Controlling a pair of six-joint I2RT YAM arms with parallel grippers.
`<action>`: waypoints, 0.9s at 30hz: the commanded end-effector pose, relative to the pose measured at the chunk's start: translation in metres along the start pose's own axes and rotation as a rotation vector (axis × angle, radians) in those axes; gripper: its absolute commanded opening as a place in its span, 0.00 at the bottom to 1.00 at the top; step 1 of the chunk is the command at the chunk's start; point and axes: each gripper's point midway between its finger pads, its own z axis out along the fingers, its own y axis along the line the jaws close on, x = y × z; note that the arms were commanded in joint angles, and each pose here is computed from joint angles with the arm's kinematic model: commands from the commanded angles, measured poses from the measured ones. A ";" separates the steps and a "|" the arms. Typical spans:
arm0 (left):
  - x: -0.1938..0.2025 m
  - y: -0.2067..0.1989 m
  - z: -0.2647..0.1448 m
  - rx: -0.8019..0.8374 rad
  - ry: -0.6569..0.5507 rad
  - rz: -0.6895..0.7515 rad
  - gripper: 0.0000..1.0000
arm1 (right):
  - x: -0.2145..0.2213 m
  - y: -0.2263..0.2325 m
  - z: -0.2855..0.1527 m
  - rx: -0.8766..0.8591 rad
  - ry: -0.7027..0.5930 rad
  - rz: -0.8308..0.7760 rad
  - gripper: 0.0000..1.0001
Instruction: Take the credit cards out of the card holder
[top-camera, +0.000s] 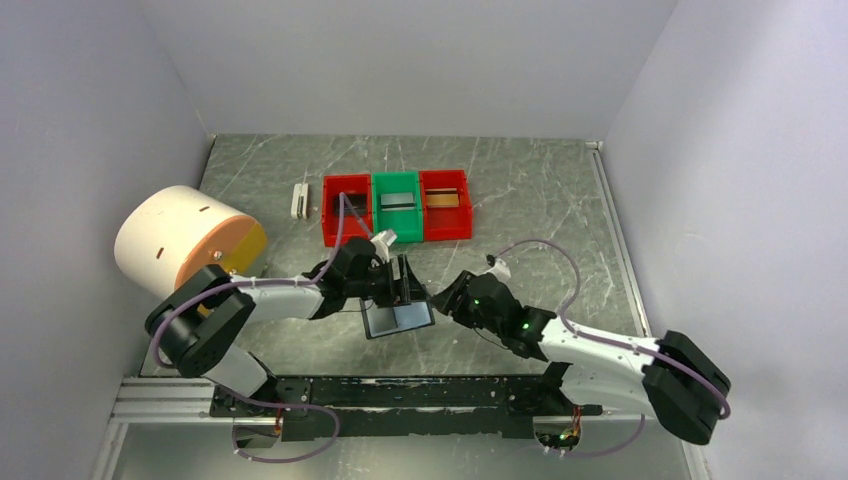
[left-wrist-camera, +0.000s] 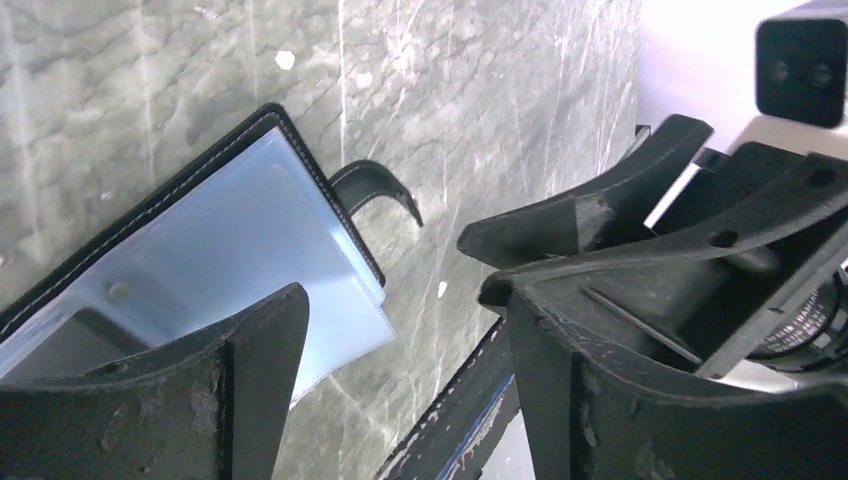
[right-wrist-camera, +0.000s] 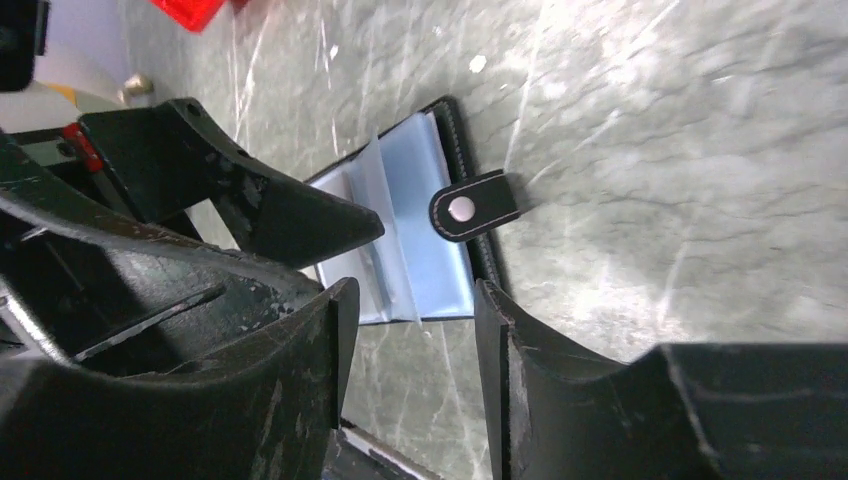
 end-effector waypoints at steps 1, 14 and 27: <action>-0.007 -0.017 0.013 0.034 0.023 0.047 0.78 | -0.024 -0.008 -0.011 0.018 -0.126 0.024 0.52; -0.052 0.012 -0.059 -0.312 -0.287 0.051 0.82 | -0.027 0.036 -0.011 -0.129 -0.102 -0.158 0.56; -0.052 0.068 -0.173 -0.653 -0.581 -0.116 0.86 | 0.040 0.080 0.036 0.003 0.078 -0.564 0.60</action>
